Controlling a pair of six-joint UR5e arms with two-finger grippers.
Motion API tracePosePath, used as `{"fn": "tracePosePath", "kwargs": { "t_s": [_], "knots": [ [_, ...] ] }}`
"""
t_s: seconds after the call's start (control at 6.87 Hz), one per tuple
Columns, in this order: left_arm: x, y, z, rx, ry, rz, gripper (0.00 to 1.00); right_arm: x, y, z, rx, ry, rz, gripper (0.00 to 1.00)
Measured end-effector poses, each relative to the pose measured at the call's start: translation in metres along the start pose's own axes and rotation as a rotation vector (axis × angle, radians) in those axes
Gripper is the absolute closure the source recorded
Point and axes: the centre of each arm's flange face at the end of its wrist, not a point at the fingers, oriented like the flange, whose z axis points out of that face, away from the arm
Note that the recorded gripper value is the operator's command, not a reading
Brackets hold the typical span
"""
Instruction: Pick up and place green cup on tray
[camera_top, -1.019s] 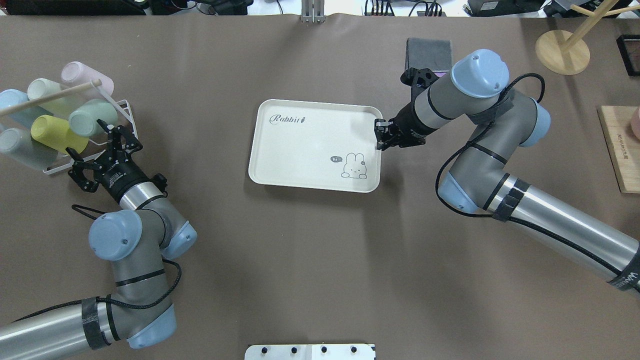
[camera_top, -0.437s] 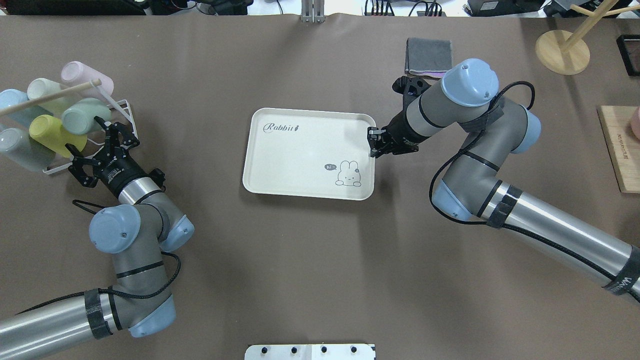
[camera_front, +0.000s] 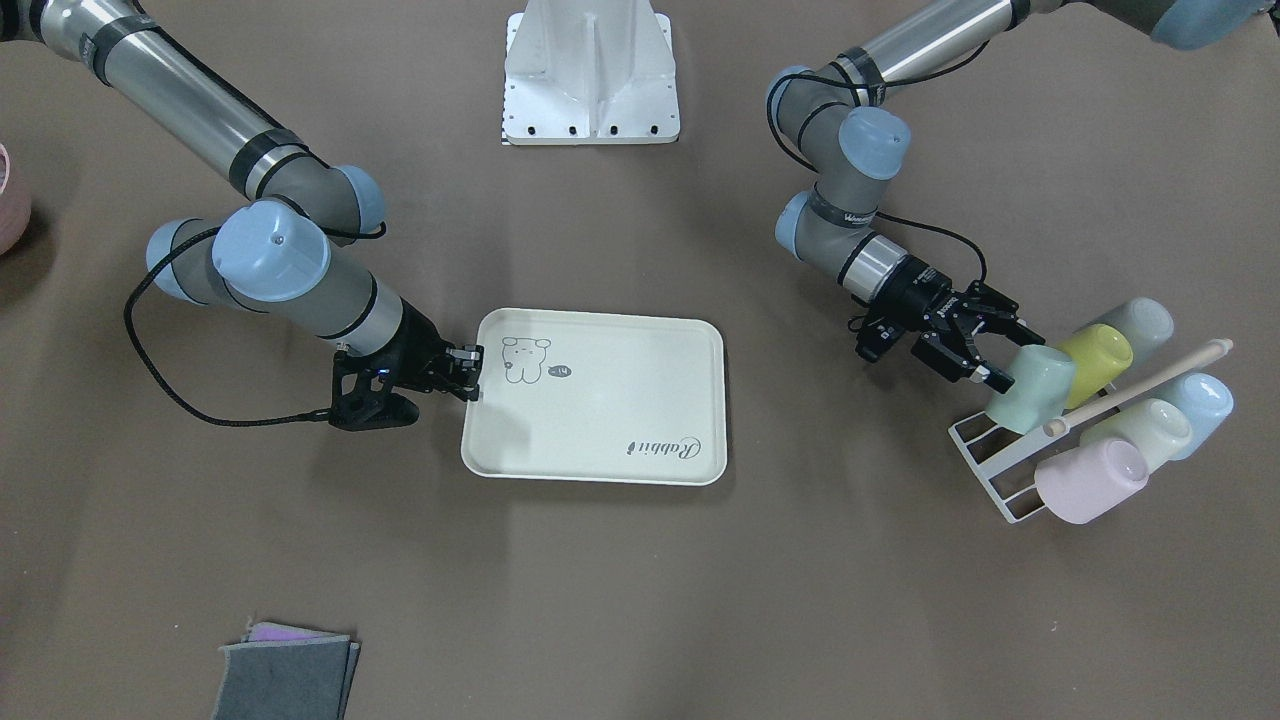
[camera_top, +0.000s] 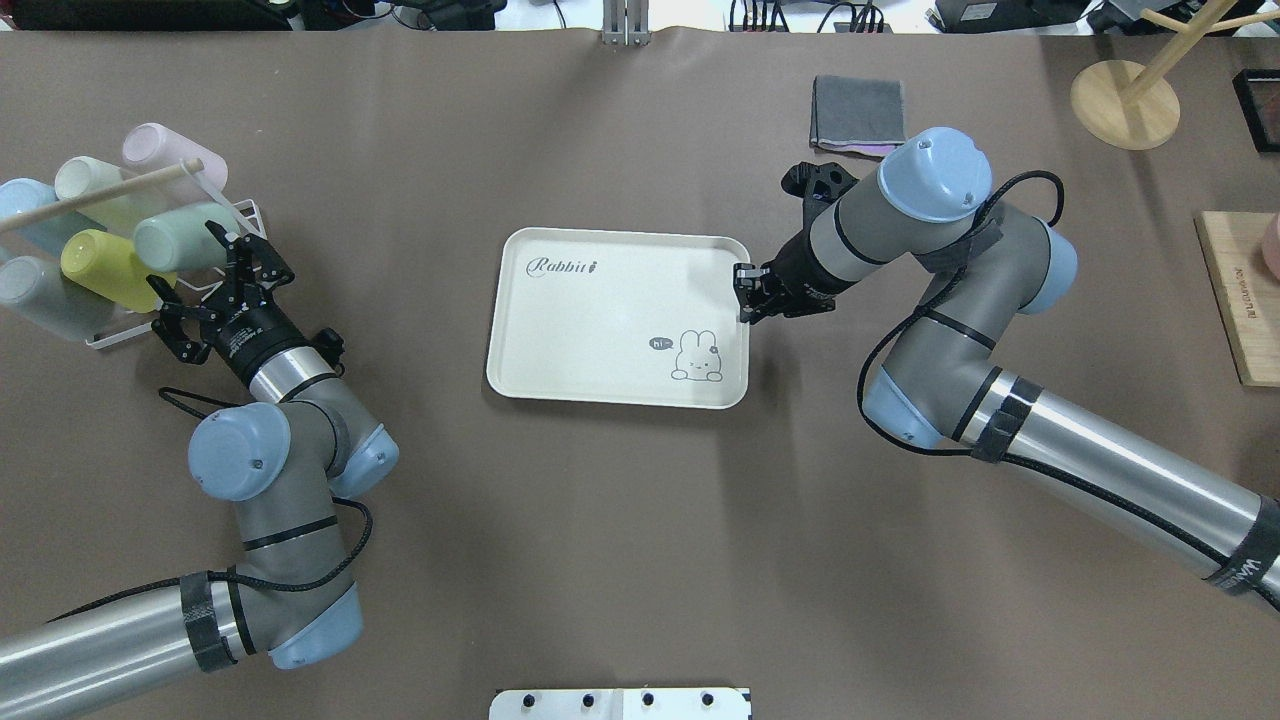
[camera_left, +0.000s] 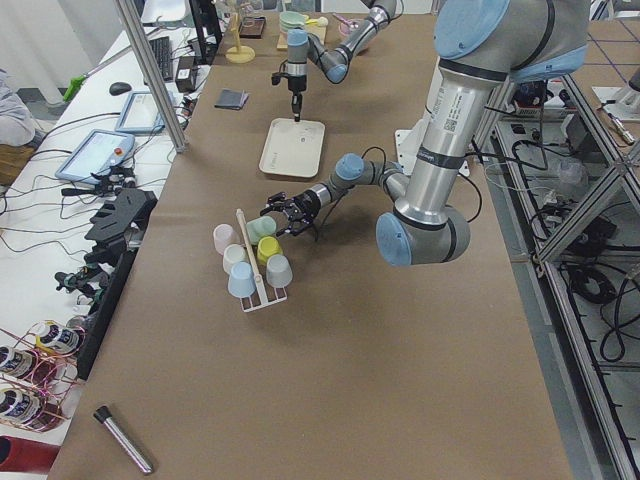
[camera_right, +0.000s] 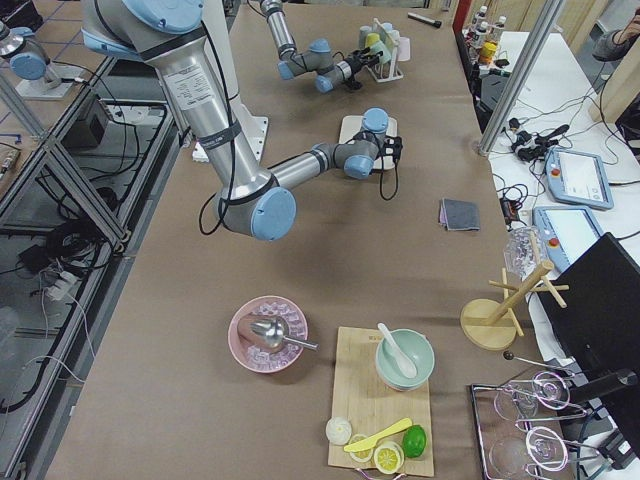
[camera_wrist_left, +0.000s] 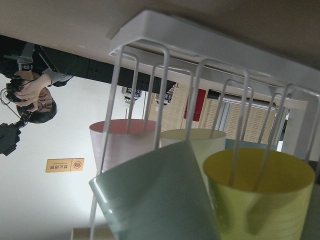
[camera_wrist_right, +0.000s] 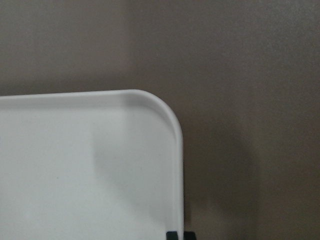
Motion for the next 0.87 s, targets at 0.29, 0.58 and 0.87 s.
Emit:
{"fn": "tracePosePath", "kwargs": {
  "t_s": [0.29,0.58,0.87],
  "knots": [
    [-0.002,0.001,0.003,-0.007,-0.026,-0.018,0.11,0.001,0.005,0.006,-0.008,0.006,-0.002,0.91],
    [0.003,0.004,0.014,-0.024,-0.023,-0.079,0.13,0.001,0.005,0.008,-0.010,0.007,0.001,0.00],
    [0.009,0.001,0.020,-0.033,-0.017,-0.121,0.13,0.002,0.004,0.003,-0.009,0.003,0.010,0.00]
  ]
}}
